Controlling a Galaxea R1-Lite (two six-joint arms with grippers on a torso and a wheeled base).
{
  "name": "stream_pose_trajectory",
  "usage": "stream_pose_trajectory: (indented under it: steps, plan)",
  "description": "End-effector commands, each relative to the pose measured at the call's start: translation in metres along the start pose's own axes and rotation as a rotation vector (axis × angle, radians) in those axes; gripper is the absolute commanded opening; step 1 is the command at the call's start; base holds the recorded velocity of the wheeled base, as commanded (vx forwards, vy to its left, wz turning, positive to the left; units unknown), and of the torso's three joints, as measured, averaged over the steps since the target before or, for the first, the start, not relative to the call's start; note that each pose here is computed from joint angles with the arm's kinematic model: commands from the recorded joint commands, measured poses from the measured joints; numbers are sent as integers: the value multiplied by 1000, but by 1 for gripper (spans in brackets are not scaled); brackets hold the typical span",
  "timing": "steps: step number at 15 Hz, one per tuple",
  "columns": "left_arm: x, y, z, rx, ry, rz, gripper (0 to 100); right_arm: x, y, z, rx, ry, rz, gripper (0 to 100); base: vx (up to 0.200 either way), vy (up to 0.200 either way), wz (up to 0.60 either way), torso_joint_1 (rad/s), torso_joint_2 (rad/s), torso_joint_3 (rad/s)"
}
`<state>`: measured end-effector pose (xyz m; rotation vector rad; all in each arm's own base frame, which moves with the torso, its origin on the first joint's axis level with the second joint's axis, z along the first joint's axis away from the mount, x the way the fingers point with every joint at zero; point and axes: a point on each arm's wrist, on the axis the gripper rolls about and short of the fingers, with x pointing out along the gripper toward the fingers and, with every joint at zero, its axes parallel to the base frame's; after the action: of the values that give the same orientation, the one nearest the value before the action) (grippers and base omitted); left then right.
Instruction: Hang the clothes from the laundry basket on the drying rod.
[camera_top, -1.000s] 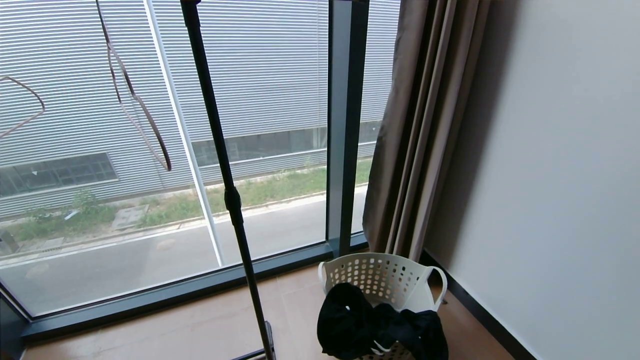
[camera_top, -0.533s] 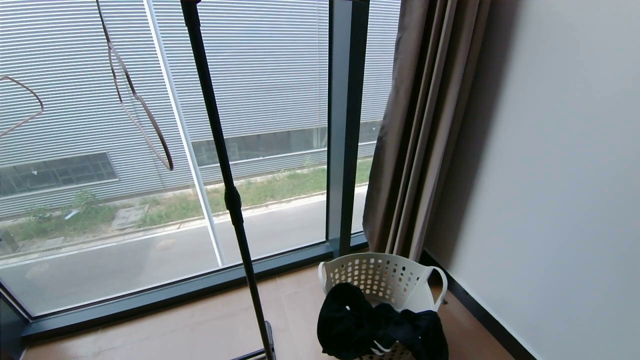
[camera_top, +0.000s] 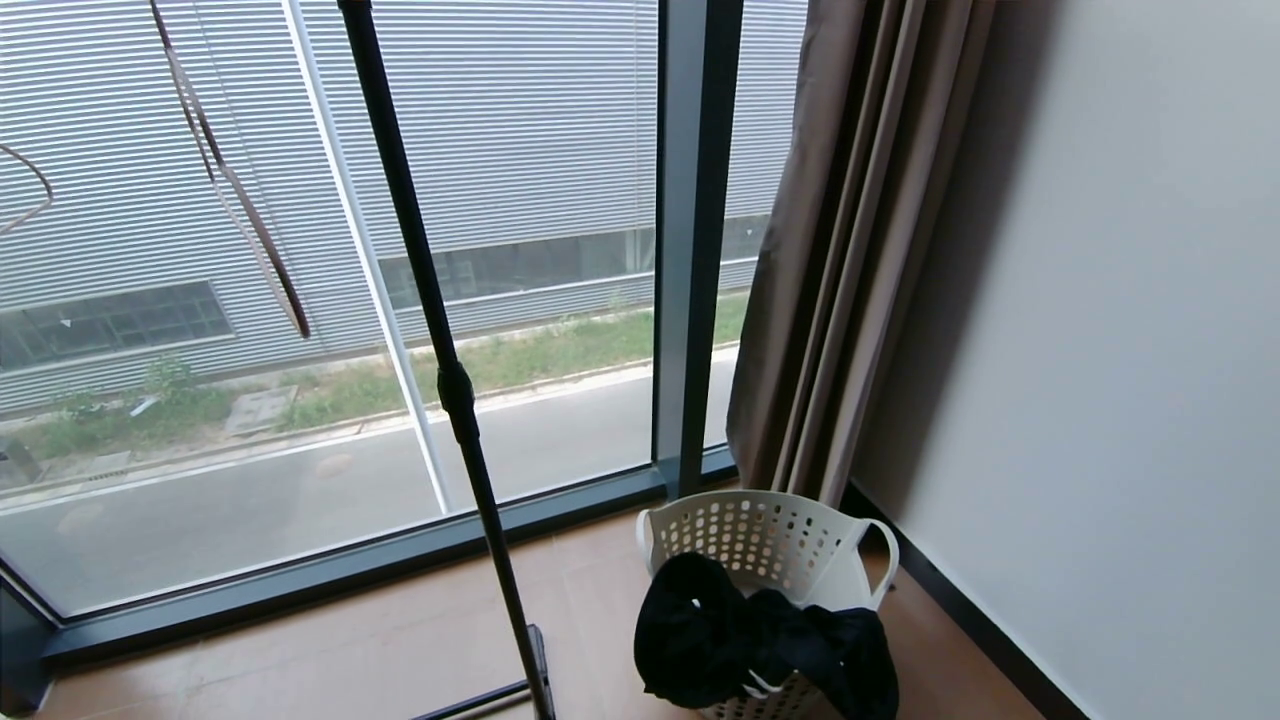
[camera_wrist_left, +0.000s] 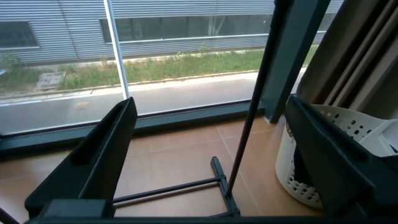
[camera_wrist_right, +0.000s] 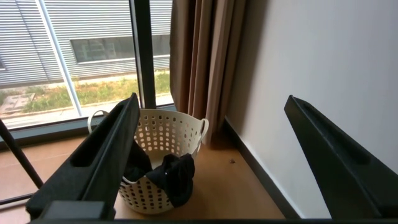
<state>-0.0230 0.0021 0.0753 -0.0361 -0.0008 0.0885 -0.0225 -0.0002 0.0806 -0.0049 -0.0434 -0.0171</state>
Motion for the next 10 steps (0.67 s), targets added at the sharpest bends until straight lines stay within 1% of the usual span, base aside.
stream_pose_trajectory:
  steps: [1, 10]
  plan:
    - [0, 0, 0, -1, 1, 0, 100, 0, 0, 0, -1, 0, 0, 100, 0, 0, 0, 2, 2, -198]
    - [0, 0, 0, 1, 1, -1, 100, 0, 0, 0, 1, 0, 0, 100, 0, 0, 0, 4, 2, -199]
